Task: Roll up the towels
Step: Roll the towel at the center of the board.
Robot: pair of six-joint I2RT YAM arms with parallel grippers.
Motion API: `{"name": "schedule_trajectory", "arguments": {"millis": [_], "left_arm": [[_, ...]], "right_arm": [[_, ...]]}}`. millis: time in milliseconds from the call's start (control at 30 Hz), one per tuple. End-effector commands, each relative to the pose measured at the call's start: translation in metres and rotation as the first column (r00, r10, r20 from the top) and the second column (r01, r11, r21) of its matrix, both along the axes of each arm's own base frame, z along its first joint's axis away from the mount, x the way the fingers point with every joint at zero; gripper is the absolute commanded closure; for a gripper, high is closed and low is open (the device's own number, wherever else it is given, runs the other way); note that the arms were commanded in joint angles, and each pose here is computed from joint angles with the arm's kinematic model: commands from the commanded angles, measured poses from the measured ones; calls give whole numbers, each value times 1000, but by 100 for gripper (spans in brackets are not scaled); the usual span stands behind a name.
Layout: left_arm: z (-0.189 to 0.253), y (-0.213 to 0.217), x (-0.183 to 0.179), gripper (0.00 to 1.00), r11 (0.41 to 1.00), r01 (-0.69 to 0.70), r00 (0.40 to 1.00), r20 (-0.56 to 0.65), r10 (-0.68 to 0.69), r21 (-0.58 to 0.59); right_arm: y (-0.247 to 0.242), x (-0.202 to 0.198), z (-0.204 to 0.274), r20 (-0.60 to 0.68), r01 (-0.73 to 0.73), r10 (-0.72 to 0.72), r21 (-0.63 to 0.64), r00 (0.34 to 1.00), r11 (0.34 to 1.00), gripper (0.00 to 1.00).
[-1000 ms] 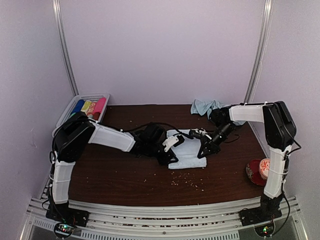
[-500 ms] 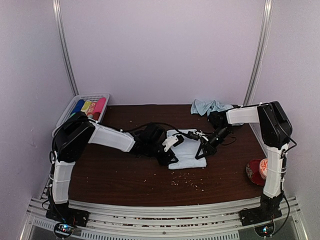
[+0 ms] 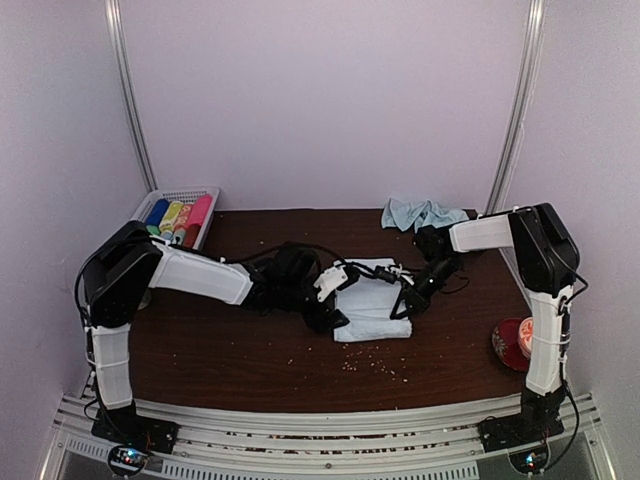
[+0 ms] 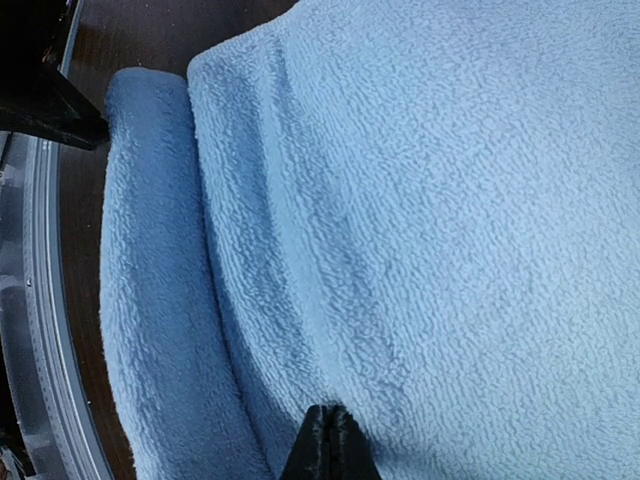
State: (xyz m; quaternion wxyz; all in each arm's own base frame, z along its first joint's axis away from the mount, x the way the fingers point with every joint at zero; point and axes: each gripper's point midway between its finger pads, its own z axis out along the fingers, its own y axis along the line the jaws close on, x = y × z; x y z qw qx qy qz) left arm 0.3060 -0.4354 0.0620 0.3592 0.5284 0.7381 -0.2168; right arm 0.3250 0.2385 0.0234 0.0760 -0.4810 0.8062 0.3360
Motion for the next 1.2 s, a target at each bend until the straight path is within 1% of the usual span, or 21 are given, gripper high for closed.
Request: {"name": "schedule_trajectory", "arguments": {"millis": [0,100,200,267,333,433,600,767,833,933,1167], "left_arm": [[11,-15,5,21,999,31,998,53,-30,-12],[12,-22,-4,21,998,61,997,54,-60,-32],[17,-28,-16,21,990,114,993,36,-111,-80],[16,-30,-17,21,990,117,993,29,-115,-83],[13,-31,-16,22,990,116,993,20,-115,-75],[8,-31,-11,23,994,89,996,17,-88,-57],[1,-31,-3,29,998,51,999,13,-51,-32],[-3,-33,0,34,999,42,999,9,-42,-34],[-4,-34,1,37,999,38,999,9,-37,-38],[-5,-35,3,38,999,30,1000,8,-29,-38],[-10,-39,7,39,999,21,1000,2,-21,-39]], "right_arm": [[-5,7,5,54,-7,9,-38,999,999,100],[-5,11,32,111,-16,17,-3,994,1000,99],[-5,10,56,171,-53,46,35,984,998,91],[-5,2,71,191,-94,81,63,978,994,87],[-4,-8,84,210,-145,122,95,970,985,87],[-3,-27,94,205,-220,189,142,960,965,91],[0,-59,89,108,-323,306,221,946,920,99],[9,-74,81,43,-357,358,256,933,898,100],[14,-74,76,38,-357,359,249,933,900,100],[20,-70,69,40,-340,340,226,940,913,100],[25,-46,47,57,-237,231,156,971,959,100]]}}
